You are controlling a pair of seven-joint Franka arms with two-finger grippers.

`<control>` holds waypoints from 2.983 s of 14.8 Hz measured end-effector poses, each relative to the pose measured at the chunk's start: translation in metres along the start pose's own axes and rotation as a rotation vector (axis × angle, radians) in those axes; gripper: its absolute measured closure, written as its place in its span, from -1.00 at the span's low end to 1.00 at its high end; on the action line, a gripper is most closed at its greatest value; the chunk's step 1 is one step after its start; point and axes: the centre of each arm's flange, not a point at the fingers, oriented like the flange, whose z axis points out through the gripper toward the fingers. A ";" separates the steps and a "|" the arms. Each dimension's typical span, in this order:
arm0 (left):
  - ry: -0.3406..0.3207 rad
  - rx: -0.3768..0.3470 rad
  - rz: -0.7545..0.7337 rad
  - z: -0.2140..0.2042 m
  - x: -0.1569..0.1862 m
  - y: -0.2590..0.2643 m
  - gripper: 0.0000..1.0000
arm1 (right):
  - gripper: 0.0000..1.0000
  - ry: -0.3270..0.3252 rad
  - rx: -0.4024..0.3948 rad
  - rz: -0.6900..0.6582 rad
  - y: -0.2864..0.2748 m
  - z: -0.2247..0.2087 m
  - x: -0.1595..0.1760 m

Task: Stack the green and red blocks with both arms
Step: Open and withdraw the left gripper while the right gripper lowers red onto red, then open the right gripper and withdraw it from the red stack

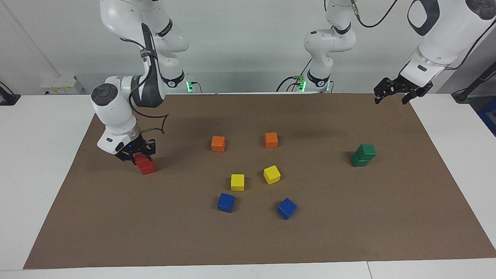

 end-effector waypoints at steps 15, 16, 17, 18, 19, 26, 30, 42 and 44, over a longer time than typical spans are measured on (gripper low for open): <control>0.021 0.000 -0.014 -0.008 -0.007 -0.007 -1.00 | -0.19 0.001 0.000 0.009 0.000 0.000 0.000; 0.021 0.000 -0.014 -0.009 -0.007 -0.007 -1.00 | -0.19 0.001 0.000 0.015 0.000 0.000 0.000; 0.021 0.000 -0.014 -0.009 -0.007 -0.007 -1.00 | -0.27 0.001 0.000 0.020 0.000 0.000 0.000; 0.021 0.000 -0.014 -0.009 -0.007 -0.007 -1.00 | -0.44 0.001 0.000 0.022 0.000 0.000 0.000; 0.021 0.000 -0.014 -0.009 -0.007 -0.007 -1.00 | -0.63 0.002 0.000 0.024 0.000 0.000 0.000; 0.021 0.000 -0.014 -0.009 -0.007 -0.007 -1.00 | -1.00 0.041 -0.010 0.096 0.001 -0.037 0.016; 0.021 0.000 -0.014 -0.009 -0.007 -0.007 -1.00 | -1.00 0.084 -0.025 0.106 -0.015 -0.156 0.024; 0.021 0.000 -0.014 -0.009 -0.007 -0.007 -1.00 | -1.00 0.104 -0.007 0.135 -0.018 -0.221 0.009; 0.021 0.000 -0.014 -0.009 -0.007 -0.007 -1.00 | -1.00 0.093 0.021 0.158 -0.017 -0.232 0.006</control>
